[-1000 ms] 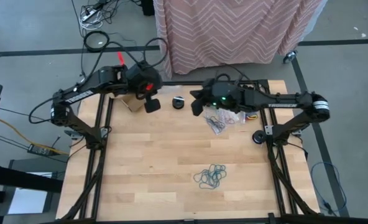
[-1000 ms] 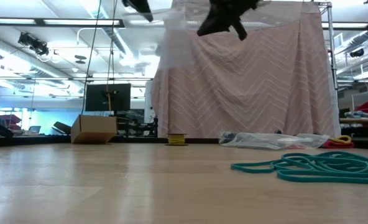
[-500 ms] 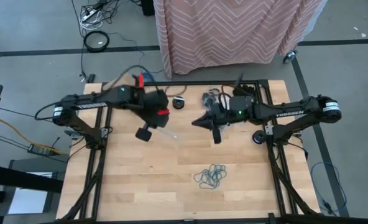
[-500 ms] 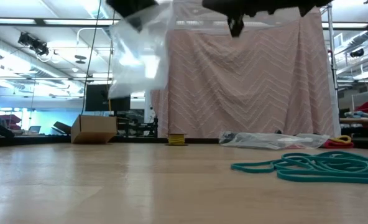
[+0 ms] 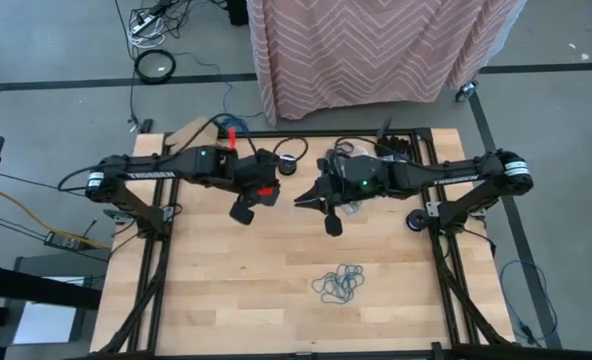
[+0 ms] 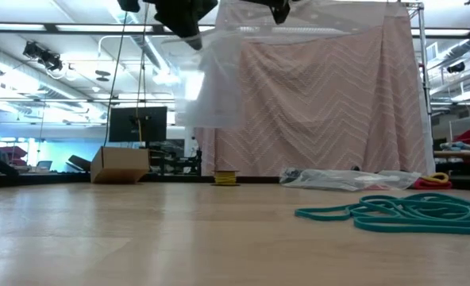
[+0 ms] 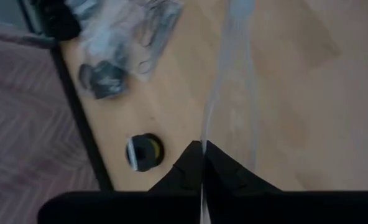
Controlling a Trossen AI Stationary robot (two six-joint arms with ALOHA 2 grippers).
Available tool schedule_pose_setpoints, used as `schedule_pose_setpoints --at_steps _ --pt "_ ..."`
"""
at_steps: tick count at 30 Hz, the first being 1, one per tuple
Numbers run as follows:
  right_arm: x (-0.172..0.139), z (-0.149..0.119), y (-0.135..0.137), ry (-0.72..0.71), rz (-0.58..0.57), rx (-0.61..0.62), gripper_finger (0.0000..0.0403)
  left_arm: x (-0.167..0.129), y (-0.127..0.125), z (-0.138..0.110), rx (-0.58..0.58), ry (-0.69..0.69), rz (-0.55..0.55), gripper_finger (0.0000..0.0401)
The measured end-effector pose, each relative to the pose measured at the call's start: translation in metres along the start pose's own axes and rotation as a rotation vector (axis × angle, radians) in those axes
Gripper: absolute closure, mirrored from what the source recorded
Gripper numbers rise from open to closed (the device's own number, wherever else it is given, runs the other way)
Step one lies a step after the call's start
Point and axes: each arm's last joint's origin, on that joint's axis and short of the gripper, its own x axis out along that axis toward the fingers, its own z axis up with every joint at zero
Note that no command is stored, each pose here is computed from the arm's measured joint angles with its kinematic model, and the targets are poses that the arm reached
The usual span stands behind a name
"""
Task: Sort rubber bands
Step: Open the transparent zip bag
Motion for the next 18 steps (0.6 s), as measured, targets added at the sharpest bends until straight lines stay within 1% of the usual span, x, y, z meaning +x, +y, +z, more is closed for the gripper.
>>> schedule_pose_setpoints --at_steps 6,8,10,14,18 --pt "-0.001 -0.001 -0.001 0.004 0.056 -0.002 0.0285 -0.011 0.009 0.004 -0.019 -0.008 0.087 0.0381" --pt "0.001 -0.003 -0.001 0.021 0.054 0.001 0.0257 -0.015 0.013 0.005 -0.03 -0.024 0.109 0.0381" --pt "0.001 -0.005 -0.002 0.046 0.019 0.013 0.0235 -0.019 0.015 0.006 -0.039 -0.032 0.122 0.0381" --pt "0.0 -0.008 -0.006 0.073 -0.057 0.027 0.0206 -0.026 0.018 0.008 -0.048 -0.05 0.132 0.0381" --pt "0.0 -0.008 -0.008 0.084 -0.137 0.026 0.0202 -0.026 0.018 0.008 -0.072 -0.053 0.132 0.038"
